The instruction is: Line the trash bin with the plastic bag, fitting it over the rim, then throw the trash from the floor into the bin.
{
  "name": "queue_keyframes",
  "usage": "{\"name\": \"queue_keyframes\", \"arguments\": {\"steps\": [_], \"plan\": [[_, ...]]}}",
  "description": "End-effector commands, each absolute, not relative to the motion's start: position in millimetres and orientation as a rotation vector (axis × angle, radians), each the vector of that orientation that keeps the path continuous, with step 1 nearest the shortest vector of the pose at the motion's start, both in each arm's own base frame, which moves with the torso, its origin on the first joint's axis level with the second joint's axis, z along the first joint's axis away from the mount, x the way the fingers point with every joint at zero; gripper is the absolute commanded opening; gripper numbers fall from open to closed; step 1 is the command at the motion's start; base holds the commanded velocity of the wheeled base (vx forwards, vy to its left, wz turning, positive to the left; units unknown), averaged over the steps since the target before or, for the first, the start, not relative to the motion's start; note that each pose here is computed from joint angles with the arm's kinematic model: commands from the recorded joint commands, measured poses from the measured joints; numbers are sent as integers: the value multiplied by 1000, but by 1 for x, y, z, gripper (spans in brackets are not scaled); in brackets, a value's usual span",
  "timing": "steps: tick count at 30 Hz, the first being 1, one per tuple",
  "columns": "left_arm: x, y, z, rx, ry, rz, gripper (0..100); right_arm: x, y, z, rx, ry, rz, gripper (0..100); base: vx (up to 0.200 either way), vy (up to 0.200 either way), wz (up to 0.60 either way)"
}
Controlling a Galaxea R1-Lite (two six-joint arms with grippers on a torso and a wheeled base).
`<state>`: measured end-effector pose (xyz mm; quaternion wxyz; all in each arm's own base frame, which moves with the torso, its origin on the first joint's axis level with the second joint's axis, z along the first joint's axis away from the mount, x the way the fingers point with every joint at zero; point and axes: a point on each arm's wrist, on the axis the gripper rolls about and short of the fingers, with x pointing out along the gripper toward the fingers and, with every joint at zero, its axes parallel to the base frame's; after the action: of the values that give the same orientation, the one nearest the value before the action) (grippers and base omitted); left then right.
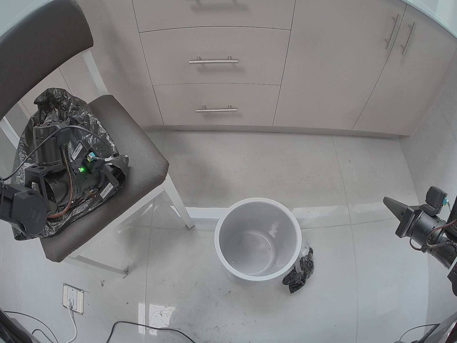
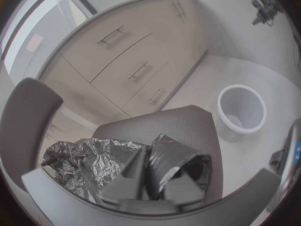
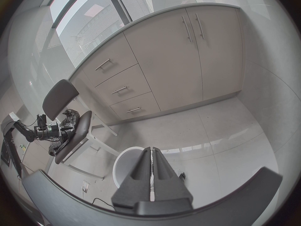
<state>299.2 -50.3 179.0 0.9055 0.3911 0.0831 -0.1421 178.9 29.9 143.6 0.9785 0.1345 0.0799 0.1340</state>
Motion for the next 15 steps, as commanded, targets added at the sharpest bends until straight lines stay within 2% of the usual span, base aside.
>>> {"name": "queue_keyframes", "arguments": {"steps": [1,3,6,7,9,12,15], "plan": [[287,-64,202,642,87,-305,0,177,30,141,269,174,269,0,0,0,0],[278,-79,217,498,23,-335,0,176,29,139,269,178,267,0,0,0,0],[254,-111,256,85,-103,-415,0,174,30,138,268,187,274,0,0,0,0],[248,-118,271,-53,-132,-418,0,173,31,137,266,190,275,0,0,0,0],[239,-127,289,-212,-163,-364,0,171,31,135,264,197,280,0,0,0,0],[234,-142,297,-353,-172,-276,0,170,32,135,264,199,286,0,0,0,0],[231,-152,294,-419,-147,-283,0,169,32,136,262,194,287,0,0,0,0]]}}
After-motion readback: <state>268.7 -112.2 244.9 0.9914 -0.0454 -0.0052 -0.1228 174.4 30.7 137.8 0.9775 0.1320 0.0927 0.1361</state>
